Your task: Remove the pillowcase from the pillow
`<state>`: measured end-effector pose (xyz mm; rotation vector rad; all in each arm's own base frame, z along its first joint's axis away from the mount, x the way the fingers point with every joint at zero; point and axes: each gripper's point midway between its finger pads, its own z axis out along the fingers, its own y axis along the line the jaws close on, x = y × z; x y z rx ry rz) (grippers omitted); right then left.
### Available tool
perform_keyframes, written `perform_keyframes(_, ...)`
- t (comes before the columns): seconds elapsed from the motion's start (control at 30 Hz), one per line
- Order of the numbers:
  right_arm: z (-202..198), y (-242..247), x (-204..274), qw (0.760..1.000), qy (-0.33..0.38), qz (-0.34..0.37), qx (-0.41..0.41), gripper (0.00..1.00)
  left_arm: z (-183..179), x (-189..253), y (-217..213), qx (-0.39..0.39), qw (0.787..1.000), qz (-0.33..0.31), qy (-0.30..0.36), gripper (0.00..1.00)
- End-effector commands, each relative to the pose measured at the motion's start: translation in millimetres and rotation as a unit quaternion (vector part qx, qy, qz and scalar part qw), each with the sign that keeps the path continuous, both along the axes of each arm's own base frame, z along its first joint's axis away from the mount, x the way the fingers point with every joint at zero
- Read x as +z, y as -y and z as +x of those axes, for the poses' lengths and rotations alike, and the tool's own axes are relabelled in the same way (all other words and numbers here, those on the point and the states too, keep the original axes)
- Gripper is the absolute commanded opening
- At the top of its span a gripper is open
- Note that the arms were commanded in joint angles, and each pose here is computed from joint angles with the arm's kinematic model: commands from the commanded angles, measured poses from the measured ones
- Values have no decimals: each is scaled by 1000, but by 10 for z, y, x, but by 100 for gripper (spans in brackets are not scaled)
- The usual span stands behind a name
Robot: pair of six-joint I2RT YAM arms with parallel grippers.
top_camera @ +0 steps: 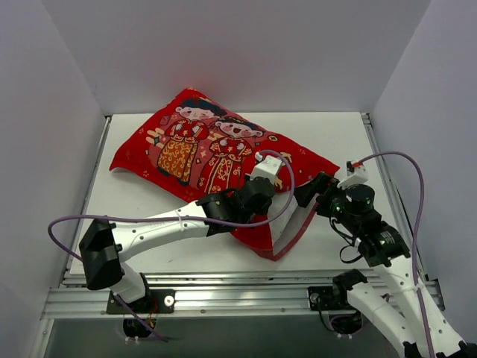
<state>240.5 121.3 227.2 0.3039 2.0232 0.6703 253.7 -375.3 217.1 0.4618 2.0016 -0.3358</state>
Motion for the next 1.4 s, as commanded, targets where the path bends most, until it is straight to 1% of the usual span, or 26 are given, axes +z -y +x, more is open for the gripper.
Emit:
perform_keyframes(0.0,-122,-70,-201,999,-36,24,14,100,45,466,66,-2,999,-45,17,2)
perform_keyframes(0.03,-156,-118,-324,998,-50,32,25,100,50,485,78,-4,999,-46,19,2)
perform_keyframes(0.07,-208,-219,-356,996,-58,50,51,100,54,484,84,-5,999,-43,19,2)
perform_keyframes(0.1,-192,-294,-351,994,-57,73,60,100,57,507,97,-6,999,-45,20,2)
perform_keyframes(0.13,-216,-345,-480,992,-70,82,70,100,58,516,107,-6,999,-47,20,2)
perform_keyframes(0.17,-252,-427,-503,988,-77,98,91,100,59,516,112,-5,999,-48,19,2)
perform_keyframes(0.23,-210,-510,-524,985,-75,113,104,100,54,515,140,-7,998,-55,16,2)
perform_keyframes(0.37,-133,-568,-690,984,-88,111,112,100,25,437,153,-9,998,-54,4,2)
perform_keyframes(0.57,-99,-699,-919,976,-116,132,129,100,10,421,153,-9,998,-54,-2,2)
perform_keyframes(0.73,-176,-600,-1141,977,-152,104,108,100,12,407,150,-9,999,-51,-2,2)
perform_keyframes(0.8,-203,-508,-1211,979,-162,88,87,100,14,376,155,-8,999,-49,-4,2)
perform_keyframes(0.9,-212,-491,-1273,979,-163,84,86,100,4,320,161,-10,999,-46,-9,2)
perform_keyframes(0.93,-241,-507,-1344,978,-168,90,90,100,2,311,158,-9,999,-45,-10,2)
perform_keyframes(0.97,-220,-597,-1318,975,-159,107,111,100,-2,294,155,-9,999,-43,-11,2)
perform_keyframes(1.13,-219,-845,-1402,959,-166,150,172,100,-24,273,109,-6,999,-45,-15,2)
perform_keyframes(1.17,-168,-903,-1396,957,-156,158,184,100,-27,266,104,-6,999,-45,-16,2)
perform_keyframes(1.23,-176,-998,-1352,951,-148,174,209,90,-39,226,95,-5,999,-44,-20,2)
perform_keyframes(1.27,-124,-1045,-1291,950,-131,182,216,85,-44,218,98,-6,999,-45,-22,2)
perform_keyframes(1.3,-99,-1087,-1233,950,-121,185,221,68,-53,199,92,-6,999,-42,-24,2)
perform_keyframes(1.37,-26,-1117,-1105,953,-93,184,223,49,-79,148,78,-7,999,-40,-33,2)
